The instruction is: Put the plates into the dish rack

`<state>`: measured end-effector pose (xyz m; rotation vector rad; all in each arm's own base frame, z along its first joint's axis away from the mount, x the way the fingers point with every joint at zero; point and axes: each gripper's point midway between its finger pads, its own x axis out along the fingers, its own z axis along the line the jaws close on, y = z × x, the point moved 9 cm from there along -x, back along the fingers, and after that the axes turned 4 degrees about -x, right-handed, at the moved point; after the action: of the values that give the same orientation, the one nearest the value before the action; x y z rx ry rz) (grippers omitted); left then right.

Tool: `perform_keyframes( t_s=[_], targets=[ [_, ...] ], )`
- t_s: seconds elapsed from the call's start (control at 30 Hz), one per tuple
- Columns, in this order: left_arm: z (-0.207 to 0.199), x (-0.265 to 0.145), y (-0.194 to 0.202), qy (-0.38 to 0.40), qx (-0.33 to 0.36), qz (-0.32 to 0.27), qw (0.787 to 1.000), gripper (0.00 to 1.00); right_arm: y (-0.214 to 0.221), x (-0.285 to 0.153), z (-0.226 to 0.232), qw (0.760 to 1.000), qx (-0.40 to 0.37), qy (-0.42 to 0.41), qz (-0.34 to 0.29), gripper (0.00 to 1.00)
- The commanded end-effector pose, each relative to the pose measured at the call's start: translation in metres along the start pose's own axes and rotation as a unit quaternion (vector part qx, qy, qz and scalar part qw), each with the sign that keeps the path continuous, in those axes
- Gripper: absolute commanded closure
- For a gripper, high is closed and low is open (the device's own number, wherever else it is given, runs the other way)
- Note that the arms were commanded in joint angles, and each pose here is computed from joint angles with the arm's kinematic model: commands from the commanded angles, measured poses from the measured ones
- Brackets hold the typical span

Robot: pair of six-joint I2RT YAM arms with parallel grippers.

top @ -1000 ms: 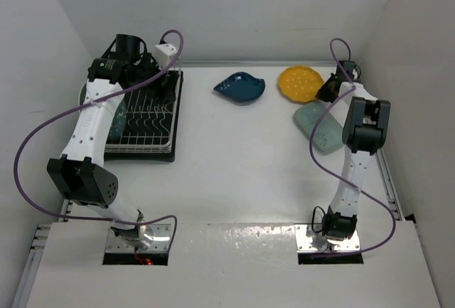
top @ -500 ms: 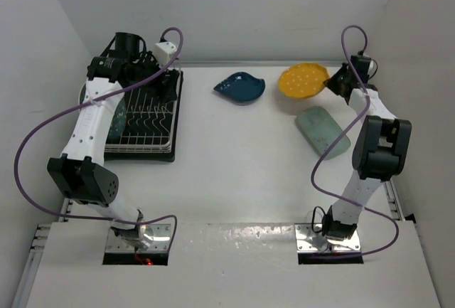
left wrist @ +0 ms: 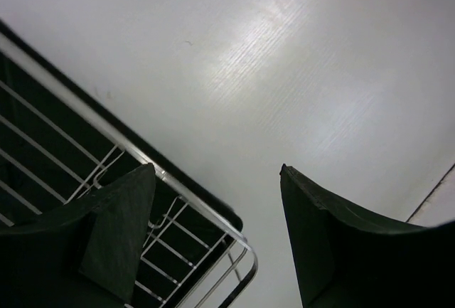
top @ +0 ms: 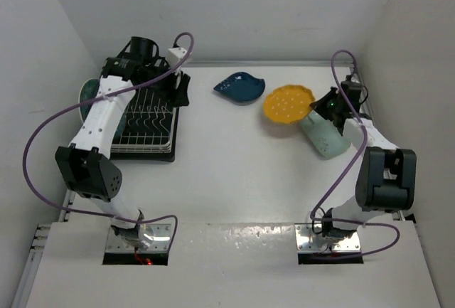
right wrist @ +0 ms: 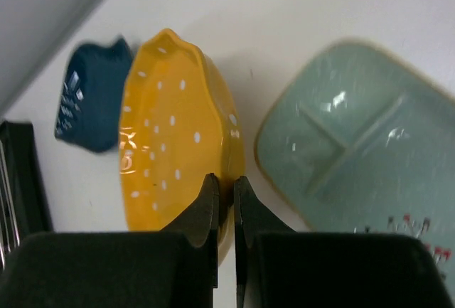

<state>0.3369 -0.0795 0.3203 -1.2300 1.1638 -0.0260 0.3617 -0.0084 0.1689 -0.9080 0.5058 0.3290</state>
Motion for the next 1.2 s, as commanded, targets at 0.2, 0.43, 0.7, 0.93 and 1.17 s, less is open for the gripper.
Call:
perform_keyframes(
  t_s=[0.2,0.43,0.7,0.93,1.17],
  targets=[
    [-0.034,0.095,-0.013,0.120,0.014,0.028,0.992,0.26,0.046,-0.065,0.065,0.987,-0.014,-0.157,-0.002,1.00],
    [-0.048,0.147,0.002,0.136,0.007,0.073,0.988,0.28,0.093,-0.074,0.046,0.992,-0.025,-0.109,0.052,1.00],
    [-0.066,0.168,-0.003,0.135,0.026,0.079,0.987,0.28,0.092,-0.064,0.024,0.986,-0.111,0.039,0.117,0.60],
    [-0.070,0.166,-0.002,0.127,0.027,0.082,0.988,0.28,0.095,-0.014,0.018,0.981,-0.120,0.064,0.140,0.47],
    [-0.070,0.158,-0.002,0.117,0.034,0.080,0.989,0.28,0.110,0.040,0.001,0.954,-0.161,0.117,0.225,0.56]
  ],
)
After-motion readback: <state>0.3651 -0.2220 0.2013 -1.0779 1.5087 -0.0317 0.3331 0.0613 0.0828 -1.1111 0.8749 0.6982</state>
